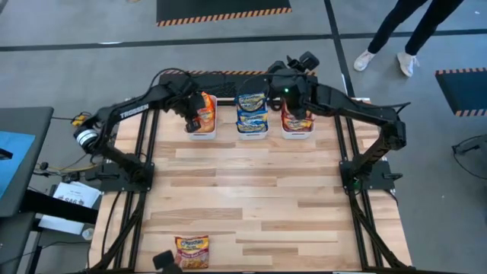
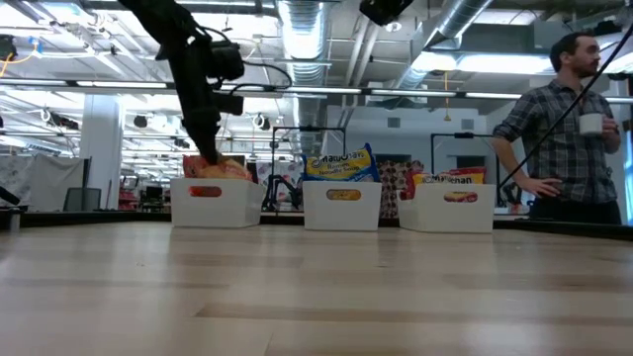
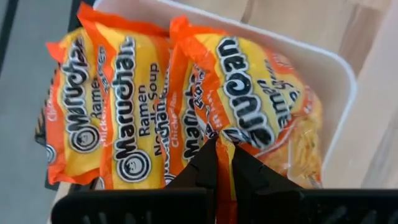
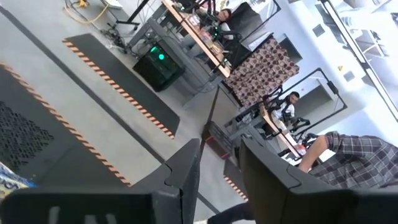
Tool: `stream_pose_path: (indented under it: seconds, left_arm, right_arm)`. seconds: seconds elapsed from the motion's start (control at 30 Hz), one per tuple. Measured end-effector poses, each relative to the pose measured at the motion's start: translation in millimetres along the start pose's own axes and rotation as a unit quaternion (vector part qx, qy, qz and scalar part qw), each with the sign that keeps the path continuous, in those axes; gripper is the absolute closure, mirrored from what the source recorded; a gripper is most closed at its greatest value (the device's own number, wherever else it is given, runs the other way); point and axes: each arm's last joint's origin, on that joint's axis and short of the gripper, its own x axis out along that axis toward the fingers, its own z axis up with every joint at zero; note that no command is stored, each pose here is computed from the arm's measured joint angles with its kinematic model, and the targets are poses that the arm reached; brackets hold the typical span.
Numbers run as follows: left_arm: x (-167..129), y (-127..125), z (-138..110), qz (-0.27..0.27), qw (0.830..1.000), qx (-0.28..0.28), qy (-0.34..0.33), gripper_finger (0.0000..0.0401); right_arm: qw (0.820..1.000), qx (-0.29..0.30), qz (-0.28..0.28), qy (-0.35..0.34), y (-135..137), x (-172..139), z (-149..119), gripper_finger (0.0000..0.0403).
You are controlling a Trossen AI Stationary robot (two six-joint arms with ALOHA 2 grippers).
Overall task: Sort Maruchan noodles
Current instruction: Put the orange noodle pack into the left white bin
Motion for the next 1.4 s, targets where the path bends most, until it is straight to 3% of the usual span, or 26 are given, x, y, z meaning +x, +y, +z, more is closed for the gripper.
stream_pose_path:
  seconds: [0.43, 0.6, 0.87, 1.13, 1.4]
  left_arm:
    - [12.1, -4.7, -9.7, -0.029, 0.997, -0.021, 0.071, 0.0384]
    - [13.9, -6.5, -6.9, -0.068, 0.996, -0.027, 0.047, 0.0383]
    - [14.3, -3.5, -7.3, -0.063, 0.997, -0.031, 0.045, 0.038]
    - [14.4, -3.1, -7.3, -0.058, 0.997, -0.037, 0.046, 0.032]
    - [3.0, 3.7, 0.1, -0.007, 0.995, -0.078, 0.059, 0.0263]
  right_arm:
    - [0.999, -0.02, -0.008, 0.025, -4.6, 18.6, -7.8, 0.0264]
    - [0.999, -0.019, -0.014, 0.031, -6.8, 23.8, -9.2, 0.0264]
    - [0.999, -0.015, -0.014, 0.031, -6.6, 23.7, -9.1, 0.0264]
    - [1.0, -0.014, 0.0, 0.025, -5.6, 23.8, -8.8, 0.0264]
    - [1.0, -0.015, 0.001, 0.027, -6.1, 25.7, -9.6, 0.0264]
